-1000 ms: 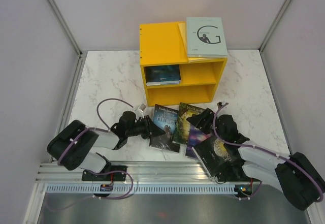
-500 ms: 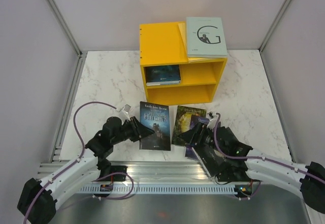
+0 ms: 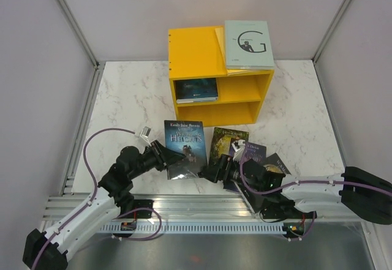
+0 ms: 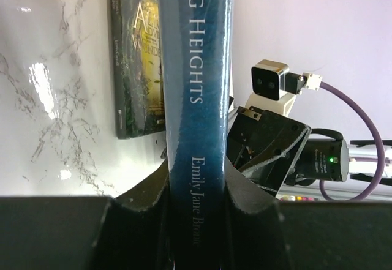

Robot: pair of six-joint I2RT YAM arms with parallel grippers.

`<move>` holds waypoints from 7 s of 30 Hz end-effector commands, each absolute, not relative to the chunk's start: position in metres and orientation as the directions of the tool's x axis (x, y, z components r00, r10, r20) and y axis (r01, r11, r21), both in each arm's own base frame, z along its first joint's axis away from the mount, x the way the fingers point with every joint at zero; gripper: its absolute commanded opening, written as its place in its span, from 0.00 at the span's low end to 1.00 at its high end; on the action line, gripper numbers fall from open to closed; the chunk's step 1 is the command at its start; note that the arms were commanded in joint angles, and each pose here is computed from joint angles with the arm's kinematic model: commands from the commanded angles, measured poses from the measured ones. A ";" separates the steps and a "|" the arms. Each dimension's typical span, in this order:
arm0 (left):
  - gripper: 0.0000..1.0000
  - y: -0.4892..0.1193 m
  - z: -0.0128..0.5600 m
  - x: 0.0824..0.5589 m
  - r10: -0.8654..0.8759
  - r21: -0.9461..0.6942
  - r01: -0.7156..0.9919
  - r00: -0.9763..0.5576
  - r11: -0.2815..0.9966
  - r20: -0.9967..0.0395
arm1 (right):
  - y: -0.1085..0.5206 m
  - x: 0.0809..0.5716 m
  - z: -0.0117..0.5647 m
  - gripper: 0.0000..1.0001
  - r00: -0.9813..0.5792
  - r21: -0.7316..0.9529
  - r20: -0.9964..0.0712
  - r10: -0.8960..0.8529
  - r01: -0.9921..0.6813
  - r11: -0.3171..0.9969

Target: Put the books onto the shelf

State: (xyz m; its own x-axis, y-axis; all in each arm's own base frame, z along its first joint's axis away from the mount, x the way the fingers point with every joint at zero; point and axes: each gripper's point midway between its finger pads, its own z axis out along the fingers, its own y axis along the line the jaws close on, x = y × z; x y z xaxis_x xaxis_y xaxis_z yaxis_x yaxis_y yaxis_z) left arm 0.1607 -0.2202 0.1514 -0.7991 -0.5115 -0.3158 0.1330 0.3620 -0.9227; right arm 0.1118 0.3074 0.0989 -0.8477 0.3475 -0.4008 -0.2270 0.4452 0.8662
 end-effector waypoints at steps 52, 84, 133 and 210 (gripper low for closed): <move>0.86 -0.202 0.155 0.167 -0.476 -0.836 0.157 -0.760 0.526 -0.443 | 0.239 0.123 0.296 0.00 -0.627 0.944 -0.291 0.722 -0.311 0.111; 0.86 -0.201 0.155 0.161 -0.477 -0.844 0.175 -0.758 0.507 -0.444 | 0.245 0.200 0.363 0.00 -0.518 0.930 -0.237 0.822 -0.366 0.037; 0.85 -0.209 0.131 0.167 -0.463 -0.850 0.153 -0.783 0.504 -0.416 | 0.284 0.305 0.278 0.63 -0.652 0.935 -0.343 0.677 -0.168 0.312; 0.84 -0.324 0.123 0.135 -0.175 -0.889 0.280 -0.916 0.364 -0.360 | 0.137 0.168 0.061 0.94 -0.706 0.632 -0.397 0.586 0.253 0.733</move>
